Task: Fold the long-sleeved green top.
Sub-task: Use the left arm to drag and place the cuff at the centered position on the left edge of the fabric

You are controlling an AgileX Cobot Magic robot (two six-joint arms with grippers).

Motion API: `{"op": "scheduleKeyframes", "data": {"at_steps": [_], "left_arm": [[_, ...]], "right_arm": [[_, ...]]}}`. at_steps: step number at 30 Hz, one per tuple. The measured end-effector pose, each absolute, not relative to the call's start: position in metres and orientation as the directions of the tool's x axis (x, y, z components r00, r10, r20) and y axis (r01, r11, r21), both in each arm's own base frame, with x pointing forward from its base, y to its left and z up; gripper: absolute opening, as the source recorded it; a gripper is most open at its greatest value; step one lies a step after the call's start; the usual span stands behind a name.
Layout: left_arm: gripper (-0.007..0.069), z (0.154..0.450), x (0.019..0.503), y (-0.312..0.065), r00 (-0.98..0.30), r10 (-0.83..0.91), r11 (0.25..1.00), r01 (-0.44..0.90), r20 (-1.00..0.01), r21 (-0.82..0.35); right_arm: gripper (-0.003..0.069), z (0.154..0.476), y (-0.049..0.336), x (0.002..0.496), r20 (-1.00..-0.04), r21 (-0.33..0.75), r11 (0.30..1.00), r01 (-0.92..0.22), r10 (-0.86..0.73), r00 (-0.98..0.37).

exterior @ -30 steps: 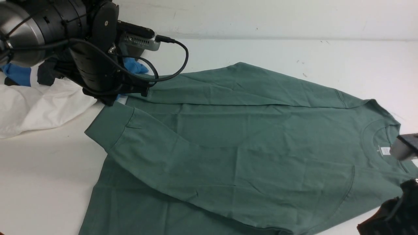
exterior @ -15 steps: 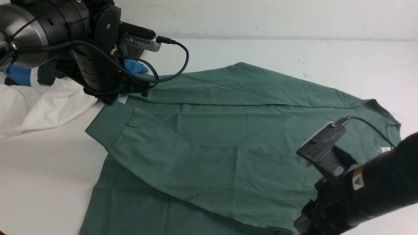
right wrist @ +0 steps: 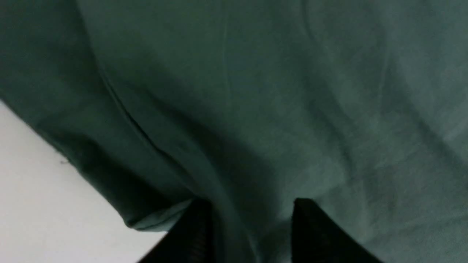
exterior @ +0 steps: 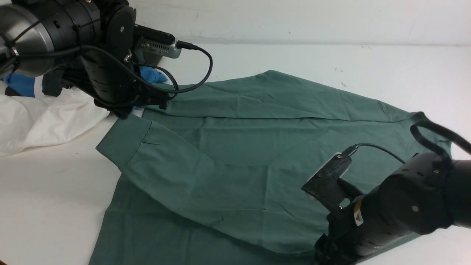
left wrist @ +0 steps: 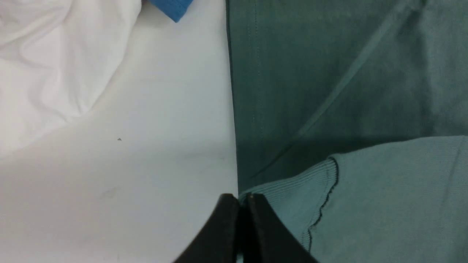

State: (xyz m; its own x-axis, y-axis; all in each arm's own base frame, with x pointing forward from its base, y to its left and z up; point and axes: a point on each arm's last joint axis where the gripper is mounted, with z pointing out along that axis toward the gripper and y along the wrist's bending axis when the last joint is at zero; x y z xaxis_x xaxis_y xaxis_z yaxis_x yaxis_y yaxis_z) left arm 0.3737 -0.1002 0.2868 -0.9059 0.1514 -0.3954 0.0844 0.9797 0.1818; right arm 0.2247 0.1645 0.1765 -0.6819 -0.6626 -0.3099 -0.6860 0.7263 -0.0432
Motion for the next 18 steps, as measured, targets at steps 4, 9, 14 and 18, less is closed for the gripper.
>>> {"op": "scheduleKeyframes", "data": {"at_steps": [4, 9, 14, 18], "left_arm": [[-0.0001, 0.287, 0.373, -0.101, -0.908, 0.147, 0.981, 0.083, -0.393, 0.174], [-0.0001, 0.286, 0.373, -0.101, -0.91, 0.144, 0.982, 0.082, -0.39, 0.17], [-0.0001, 0.283, 0.374, -0.103, -0.915, 0.136, 0.985, 0.082, -0.379, 0.155], [-0.0001, 0.268, 0.379, -0.105, -0.929, 0.136, 0.984, 0.086, -0.344, 0.157]], "right_arm": [[0.0062, 0.18, 0.161, 0.221, -0.281, -0.046, 0.748, -0.662, -0.646, -0.71], [0.0011, 0.204, 0.149, 0.207, -0.253, -0.037, 0.784, -0.62, -0.607, -0.753], [0.0011, 0.221, 0.145, 0.198, -0.292, -0.007, 0.811, -0.585, -0.561, -0.775], [0.0011, 0.219, 0.142, 0.193, -0.227, 0.008, 0.819, -0.573, -0.557, -0.799]]}}
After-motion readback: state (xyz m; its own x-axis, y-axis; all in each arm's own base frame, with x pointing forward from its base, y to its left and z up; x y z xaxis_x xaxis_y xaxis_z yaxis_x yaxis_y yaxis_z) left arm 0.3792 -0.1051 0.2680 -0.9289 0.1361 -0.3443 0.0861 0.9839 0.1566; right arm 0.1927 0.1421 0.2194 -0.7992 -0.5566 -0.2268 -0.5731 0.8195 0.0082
